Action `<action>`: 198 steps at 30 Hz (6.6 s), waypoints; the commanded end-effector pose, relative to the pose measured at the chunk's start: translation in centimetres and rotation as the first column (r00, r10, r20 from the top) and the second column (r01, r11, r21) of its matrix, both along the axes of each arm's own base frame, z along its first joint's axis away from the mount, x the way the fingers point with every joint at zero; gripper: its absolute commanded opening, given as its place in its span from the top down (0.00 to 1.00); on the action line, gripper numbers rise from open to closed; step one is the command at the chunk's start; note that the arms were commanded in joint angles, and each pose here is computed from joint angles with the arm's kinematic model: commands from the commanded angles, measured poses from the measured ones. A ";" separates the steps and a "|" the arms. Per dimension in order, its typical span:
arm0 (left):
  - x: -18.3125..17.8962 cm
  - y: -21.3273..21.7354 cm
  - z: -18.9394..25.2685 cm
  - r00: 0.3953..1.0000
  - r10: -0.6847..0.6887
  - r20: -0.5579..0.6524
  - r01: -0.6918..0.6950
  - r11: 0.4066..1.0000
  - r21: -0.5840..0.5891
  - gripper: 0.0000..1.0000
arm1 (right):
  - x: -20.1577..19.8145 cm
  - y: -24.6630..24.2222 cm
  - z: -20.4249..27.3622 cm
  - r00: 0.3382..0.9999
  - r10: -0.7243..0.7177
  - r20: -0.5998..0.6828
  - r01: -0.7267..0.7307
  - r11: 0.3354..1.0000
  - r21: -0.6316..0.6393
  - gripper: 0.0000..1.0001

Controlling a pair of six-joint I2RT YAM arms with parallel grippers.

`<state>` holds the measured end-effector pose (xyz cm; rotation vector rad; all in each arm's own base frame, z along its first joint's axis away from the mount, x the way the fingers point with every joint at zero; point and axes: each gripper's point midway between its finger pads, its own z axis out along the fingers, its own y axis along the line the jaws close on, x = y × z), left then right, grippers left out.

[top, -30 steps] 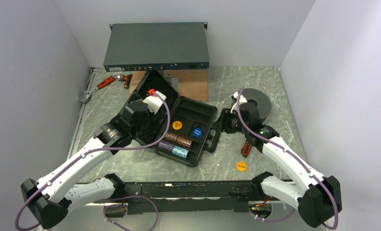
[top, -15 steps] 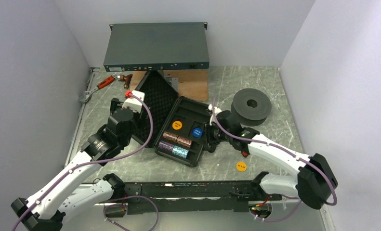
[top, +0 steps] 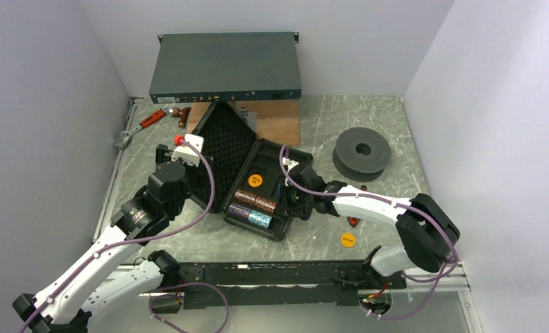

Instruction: Pack up texas hold em set

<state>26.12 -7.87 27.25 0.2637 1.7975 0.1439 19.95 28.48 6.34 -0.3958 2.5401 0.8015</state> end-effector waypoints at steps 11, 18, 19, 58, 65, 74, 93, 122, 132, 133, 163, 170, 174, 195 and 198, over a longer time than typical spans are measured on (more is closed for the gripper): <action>0.1 -1.0 0.8 0.998 -0.059 0.019 0.059 0.998 -0.015 0.14 | 3.5 4.5 1.5 0.997 0.020 0.073 -0.023 0.999 0.043 0.94; 0.0 -1.2 0.7 0.997 -0.076 0.011 0.076 0.997 -0.009 0.14 | 3.1 3.9 1.6 0.997 0.014 0.080 -0.017 0.999 0.027 0.93; 0.0 -1.2 0.7 0.997 -0.076 0.011 0.076 0.997 -0.009 0.14 | 3.1 3.7 1.7 0.997 0.014 0.082 -0.016 1.000 0.022 0.92; -0.6 -0.9 1.2 0.995 -0.097 0.027 0.097 0.995 -0.002 0.09 | -4.2 -17.0 5.6 0.764 -0.632 0.126 0.642 0.730 -0.232 0.00; -0.7 -1.2 1.3 0.993 -0.113 0.031 0.114 0.993 -0.012 0.08 | -5.5 -18.4 3.0 0.728 -0.679 0.096 0.670 0.673 -0.313 0.00; -0.7 -1.3 1.2 0.993 -0.118 0.027 0.118 0.993 -0.006 0.07 | -5.6 -18.5 0.4 0.702 -0.710 0.066 0.680 0.638 -0.362 0.03; -0.8 -1.5 1.1 0.991 -0.132 0.023 0.132 0.991 -0.009 0.07 | -7.2 -21.1 -4.6 0.458 -0.886 -0.075 0.804 0.449 -0.390 0.22; -0.9 -1.4 1.3 0.990 -0.134 0.034 0.135 0.991 -0.011 0.06 | -6.0 -21.3 -6.0 0.528 -0.848 -0.029 0.753 0.484 -0.446 0.67; -0.9 -1.5 1.3 0.990 -0.137 0.031 0.138 0.990 -0.011 0.06 | -2.1 -15.1 -3.0 0.796 -0.602 -0.054 0.586 0.791 -0.174 0.66; -0.9 -1.5 1.3 0.990 -0.138 0.030 0.138 0.990 -0.010 0.06 | -2.1 -14.3 -3.0 0.826 -0.559 -0.069 0.543 0.823 -0.167 0.64; -1.0 -1.5 1.4 0.989 -0.143 0.035 0.143 0.990 -0.016 0.06 | 0.2 -11.4 -2.9 0.976 -0.211 0.058 0.212 0.843 -0.494 0.32; -1.0 -1.4 1.4 0.990 -0.137 0.036 0.138 0.990 -0.013 0.06 | 0.7 -11.6 -3.5 0.973 -0.228 0.040 0.219 0.850 -0.479 0.37; -0.9 -1.5 1.3 0.990 -0.138 0.033 0.138 0.990 -0.013 0.06 | 0.7 -11.9 -3.8 0.972 -0.236 0.024 0.218 0.851 -0.479 0.39; -1.0 -1.4 1.4 0.990 -0.138 0.036 0.139 0.990 -0.014 0.06 | 0.0 -11.3 -4.8 0.978 -0.207 -0.036 0.164 0.860 -0.482 0.35; -1.0 -1.4 1.4 0.990 -0.138 0.037 0.139 0.990 -0.014 0.06 | 0.2 -10.9 -4.8 0.980 -0.194 -0.037 0.154 0.867 -0.474 0.35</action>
